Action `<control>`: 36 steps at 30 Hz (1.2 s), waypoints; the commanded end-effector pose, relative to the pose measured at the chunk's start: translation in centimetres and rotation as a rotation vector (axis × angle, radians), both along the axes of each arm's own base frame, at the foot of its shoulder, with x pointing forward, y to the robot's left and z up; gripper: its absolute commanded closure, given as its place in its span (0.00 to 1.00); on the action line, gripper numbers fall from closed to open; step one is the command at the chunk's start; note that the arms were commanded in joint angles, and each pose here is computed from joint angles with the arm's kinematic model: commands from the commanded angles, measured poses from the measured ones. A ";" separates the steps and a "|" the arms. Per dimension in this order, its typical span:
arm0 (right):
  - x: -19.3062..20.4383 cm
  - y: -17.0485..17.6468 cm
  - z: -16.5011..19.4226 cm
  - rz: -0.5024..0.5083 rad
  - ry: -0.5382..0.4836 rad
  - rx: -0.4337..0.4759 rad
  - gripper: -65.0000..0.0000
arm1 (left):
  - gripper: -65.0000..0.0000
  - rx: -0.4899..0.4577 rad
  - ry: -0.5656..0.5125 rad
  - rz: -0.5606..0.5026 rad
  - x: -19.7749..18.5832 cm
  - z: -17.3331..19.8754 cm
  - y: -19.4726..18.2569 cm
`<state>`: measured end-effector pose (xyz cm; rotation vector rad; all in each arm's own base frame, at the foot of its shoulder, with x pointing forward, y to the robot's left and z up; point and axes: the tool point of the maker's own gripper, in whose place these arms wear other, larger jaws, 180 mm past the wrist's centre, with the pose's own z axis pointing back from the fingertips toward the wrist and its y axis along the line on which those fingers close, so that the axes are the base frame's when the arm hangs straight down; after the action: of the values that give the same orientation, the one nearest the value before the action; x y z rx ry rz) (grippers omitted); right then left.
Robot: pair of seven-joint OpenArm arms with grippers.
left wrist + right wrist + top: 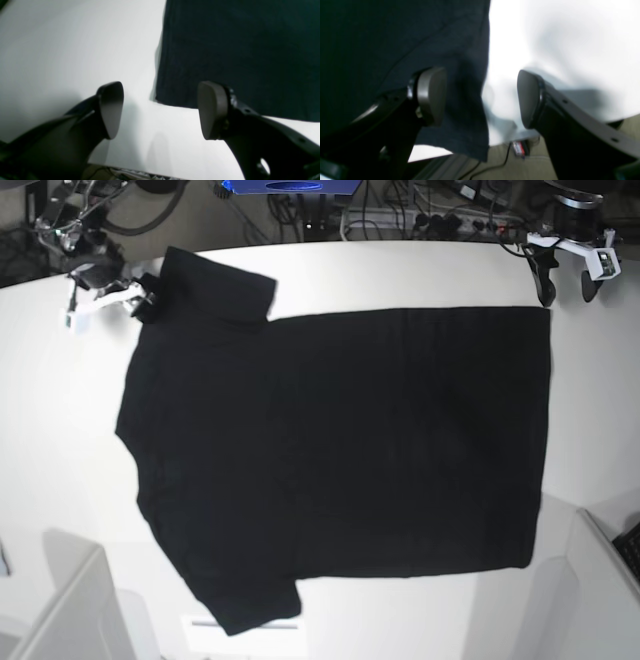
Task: Fold the T-shirt properly
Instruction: 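Lower both grippers onto the shirt's sleeve-side edge, right at shoulder, left at hem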
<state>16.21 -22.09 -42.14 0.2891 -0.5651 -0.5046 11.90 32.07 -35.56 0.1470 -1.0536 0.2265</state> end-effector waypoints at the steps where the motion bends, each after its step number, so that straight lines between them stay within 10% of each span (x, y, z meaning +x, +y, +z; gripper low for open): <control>1: 0.3 -0.1 0.4 0.006 -0.020 -0.004 0.36 | 0.30 0.006 -0.012 -0.002 0.0 0.1 0.5; 9: -2.2 2.7 -2.1 0.096 0.061 0.055 0.38 | 0.31 -0.230 -0.084 0.009 0.4 -1.3 -0.4; 19: -3.2 4.4 -2.8 0.141 0.092 0.085 0.50 | 0.31 -0.274 -0.030 0.036 1.1 -2.7 -0.1; 25: -3.2 4.5 -2.8 0.147 0.091 0.086 1.00 | 0.31 -0.302 0.015 0.131 1.3 -3.5 1.8; 36: -3.3 4.6 -2.9 0.158 0.108 0.092 1.00 | 0.31 -0.348 0.033 0.102 3.9 -3.9 0.7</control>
<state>14.06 -17.34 -44.48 0.4114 -0.4643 -0.4020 15.11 32.33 -40.59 -0.1128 -0.9170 0.5063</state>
